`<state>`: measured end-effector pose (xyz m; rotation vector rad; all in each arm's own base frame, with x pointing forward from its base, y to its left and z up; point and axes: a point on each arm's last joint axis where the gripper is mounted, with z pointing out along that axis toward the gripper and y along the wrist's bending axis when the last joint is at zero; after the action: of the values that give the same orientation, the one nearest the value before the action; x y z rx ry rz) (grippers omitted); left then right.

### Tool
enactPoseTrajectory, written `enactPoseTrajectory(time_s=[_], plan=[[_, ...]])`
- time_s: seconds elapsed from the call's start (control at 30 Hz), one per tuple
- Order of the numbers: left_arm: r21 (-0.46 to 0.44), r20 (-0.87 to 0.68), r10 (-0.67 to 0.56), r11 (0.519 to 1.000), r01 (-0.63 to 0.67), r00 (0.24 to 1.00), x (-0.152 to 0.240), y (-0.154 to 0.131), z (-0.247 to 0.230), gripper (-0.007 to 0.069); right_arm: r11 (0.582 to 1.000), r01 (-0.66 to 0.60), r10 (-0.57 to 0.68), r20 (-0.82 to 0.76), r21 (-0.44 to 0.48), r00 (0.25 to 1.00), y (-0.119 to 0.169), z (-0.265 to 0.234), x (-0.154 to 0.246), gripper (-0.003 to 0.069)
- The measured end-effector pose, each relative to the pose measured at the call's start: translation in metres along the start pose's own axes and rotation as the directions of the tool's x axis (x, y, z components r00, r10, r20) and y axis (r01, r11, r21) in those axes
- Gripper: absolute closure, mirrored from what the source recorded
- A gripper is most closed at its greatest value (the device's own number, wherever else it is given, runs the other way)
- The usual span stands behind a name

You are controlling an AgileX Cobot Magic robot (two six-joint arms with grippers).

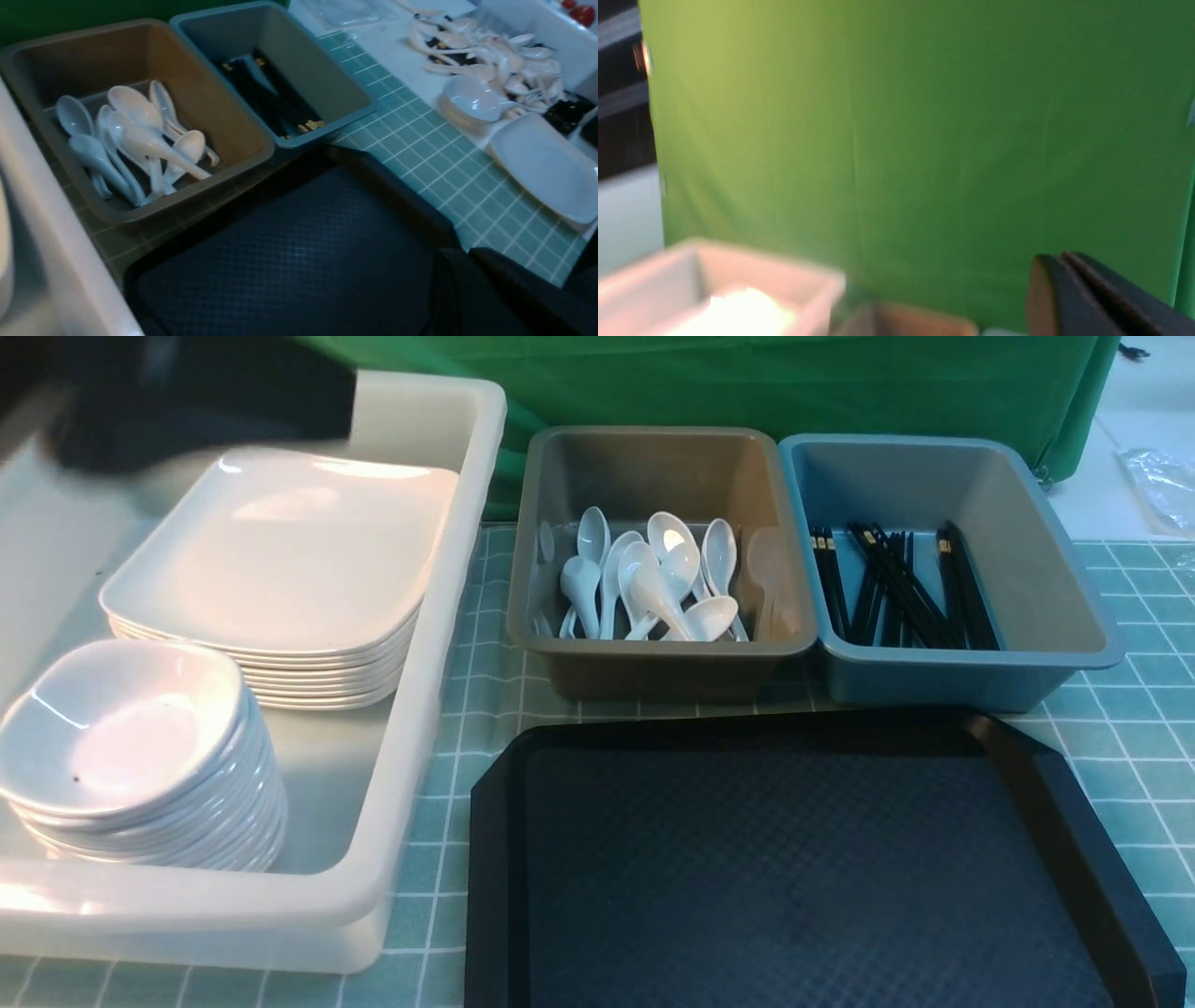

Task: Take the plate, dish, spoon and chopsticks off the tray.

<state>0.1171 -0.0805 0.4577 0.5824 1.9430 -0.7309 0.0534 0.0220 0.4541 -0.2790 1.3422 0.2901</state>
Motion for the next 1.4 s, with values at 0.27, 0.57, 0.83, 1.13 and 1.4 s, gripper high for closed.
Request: enactPoseTrajectory(time_s=[0.27,0.57,0.83,1.13,1.4], plan=[[-0.064,0.168,-0.016,0.998,0.028,0.986,0.099,-0.01,-0.034,0.0625,0.999,-0.001,-0.009,0.294,0.034,0.956,0.001,-0.053,0.061,0.0637],[-0.171,0.435,-0.018,0.98,0.102,0.9,0.17,0.013,-0.031,0.0617,0.999,-0.002,-0.016,0.402,0.045,0.915,0.001,-0.07,0.077,0.0493],[-0.194,0.423,0.001,0.977,0.089,0.906,0.178,0.017,-0.028,0.0615,0.999,-0.002,-0.016,0.402,0.046,0.915,0.001,-0.07,0.078,0.0424],[-0.192,0.405,0.001,0.978,0.084,0.915,0.18,0.016,-0.027,0.0614,0.999,-0.002,-0.016,0.404,0.046,0.915,0.001,-0.07,0.077,0.0418],[-0.296,0.398,0.103,0.955,0.021,0.912,0.184,0.023,-0.028,0.0614,0.999,-0.002,-0.016,0.404,0.046,0.914,0.001,-0.07,0.077,0.0418]])
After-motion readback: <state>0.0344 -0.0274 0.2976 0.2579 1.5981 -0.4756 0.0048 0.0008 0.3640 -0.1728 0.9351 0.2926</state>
